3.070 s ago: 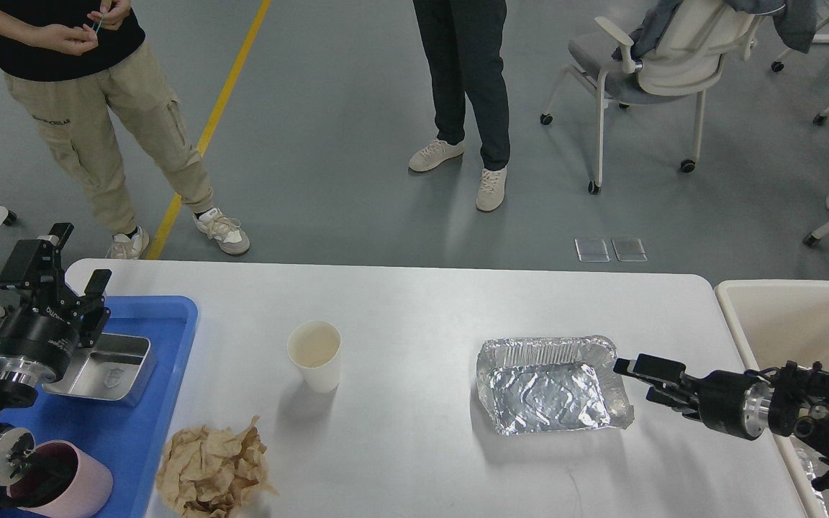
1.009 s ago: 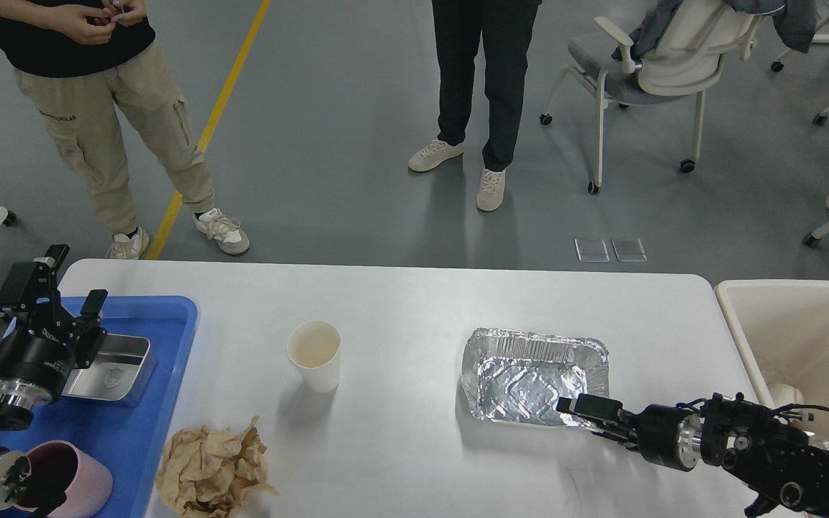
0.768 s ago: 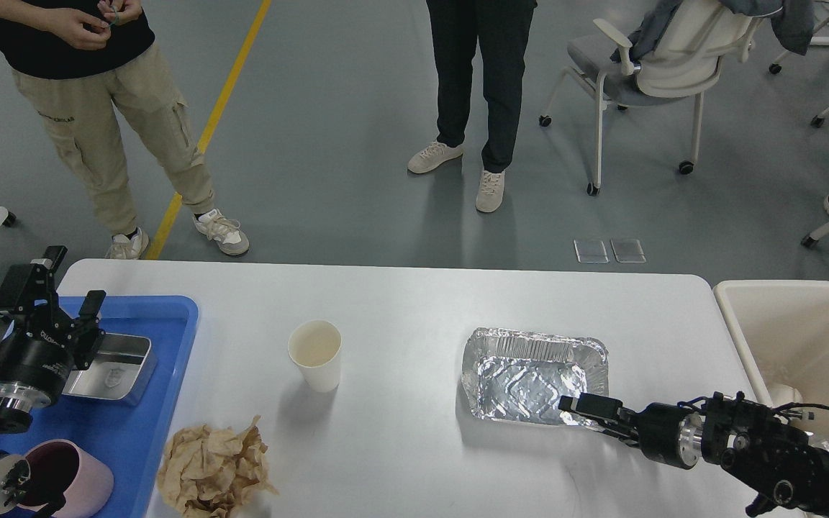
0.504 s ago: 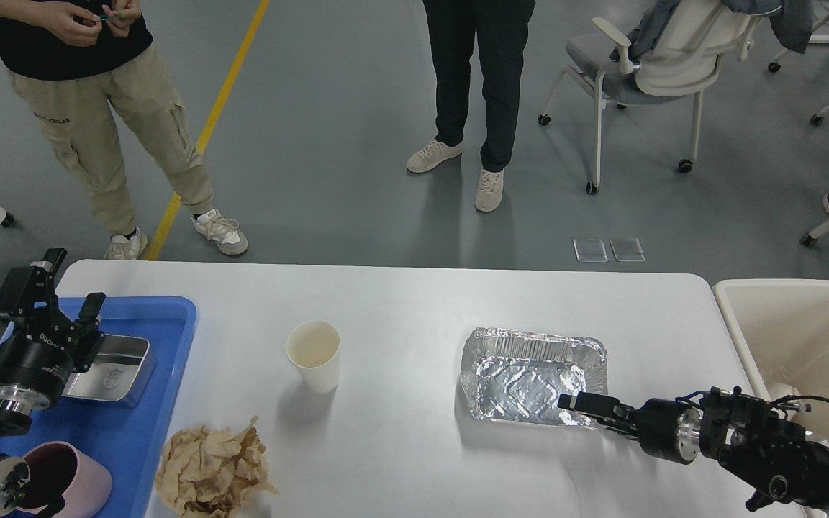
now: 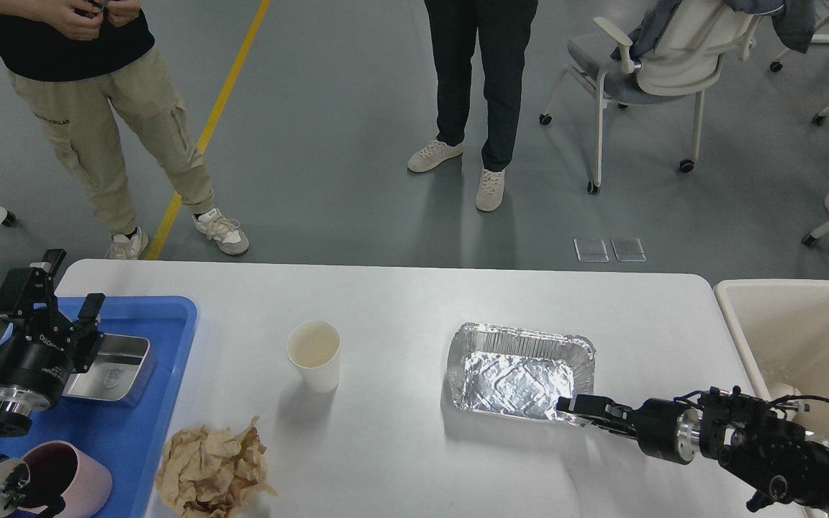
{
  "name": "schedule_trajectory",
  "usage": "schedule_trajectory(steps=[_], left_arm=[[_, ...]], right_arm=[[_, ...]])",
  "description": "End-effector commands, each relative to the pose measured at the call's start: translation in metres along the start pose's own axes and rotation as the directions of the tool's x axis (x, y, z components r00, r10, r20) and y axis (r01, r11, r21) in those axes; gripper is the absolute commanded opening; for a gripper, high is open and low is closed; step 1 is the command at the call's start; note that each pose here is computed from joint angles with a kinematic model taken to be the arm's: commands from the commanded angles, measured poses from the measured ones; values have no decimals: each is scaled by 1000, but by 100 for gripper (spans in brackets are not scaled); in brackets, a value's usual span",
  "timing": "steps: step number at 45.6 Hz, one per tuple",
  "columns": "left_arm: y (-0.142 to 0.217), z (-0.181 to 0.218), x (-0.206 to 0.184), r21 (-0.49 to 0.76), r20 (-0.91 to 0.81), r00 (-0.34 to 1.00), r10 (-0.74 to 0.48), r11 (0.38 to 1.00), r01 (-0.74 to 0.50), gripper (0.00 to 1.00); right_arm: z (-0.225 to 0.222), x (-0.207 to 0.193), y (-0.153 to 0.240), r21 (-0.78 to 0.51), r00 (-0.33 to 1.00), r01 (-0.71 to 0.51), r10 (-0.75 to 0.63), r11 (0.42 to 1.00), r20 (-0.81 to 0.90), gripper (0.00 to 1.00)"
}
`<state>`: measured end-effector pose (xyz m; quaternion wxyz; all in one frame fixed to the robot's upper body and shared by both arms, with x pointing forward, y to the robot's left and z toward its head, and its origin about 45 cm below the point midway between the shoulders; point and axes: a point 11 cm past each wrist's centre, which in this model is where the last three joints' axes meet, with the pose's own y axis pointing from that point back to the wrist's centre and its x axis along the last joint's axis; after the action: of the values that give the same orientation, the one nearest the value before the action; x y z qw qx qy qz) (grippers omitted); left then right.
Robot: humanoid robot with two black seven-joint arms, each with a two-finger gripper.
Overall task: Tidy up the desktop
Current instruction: 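Lift the foil tray up and tilt it with the right gripper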
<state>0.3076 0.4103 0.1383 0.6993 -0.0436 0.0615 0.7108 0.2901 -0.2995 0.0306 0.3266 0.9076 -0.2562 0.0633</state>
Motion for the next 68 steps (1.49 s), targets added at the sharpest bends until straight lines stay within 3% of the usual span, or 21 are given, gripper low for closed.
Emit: schedule_trajectory(steps=[1, 25, 49, 61, 68], left_arm=[[0, -1, -1, 0, -2, 1000, 0, 1000, 0, 97], [0, 0, 0, -2, -3, 1000, 1, 1000, -1, 97], [-6, 3, -4, -13, -7, 1000, -6, 1000, 6, 97], [-11, 8, -5, -25, -4, 1000, -12, 1000, 12, 97], [-16, 12, -8, -38, -5, 1000, -19, 999, 19, 97]], right_arm=[[5, -5, 3, -12, 1000, 27, -27, 1000, -11, 0], [0, 9, 7, -5, 999, 10, -11, 1000, -42, 0], [-27, 132, 83, -89, 973, -123, 103, 988, -208, 0], [-40, 155, 111, -170, 981, -36, 2, 985, -194, 0], [-61, 175, 113, -170, 969, -52, 8, 984, -246, 0]])
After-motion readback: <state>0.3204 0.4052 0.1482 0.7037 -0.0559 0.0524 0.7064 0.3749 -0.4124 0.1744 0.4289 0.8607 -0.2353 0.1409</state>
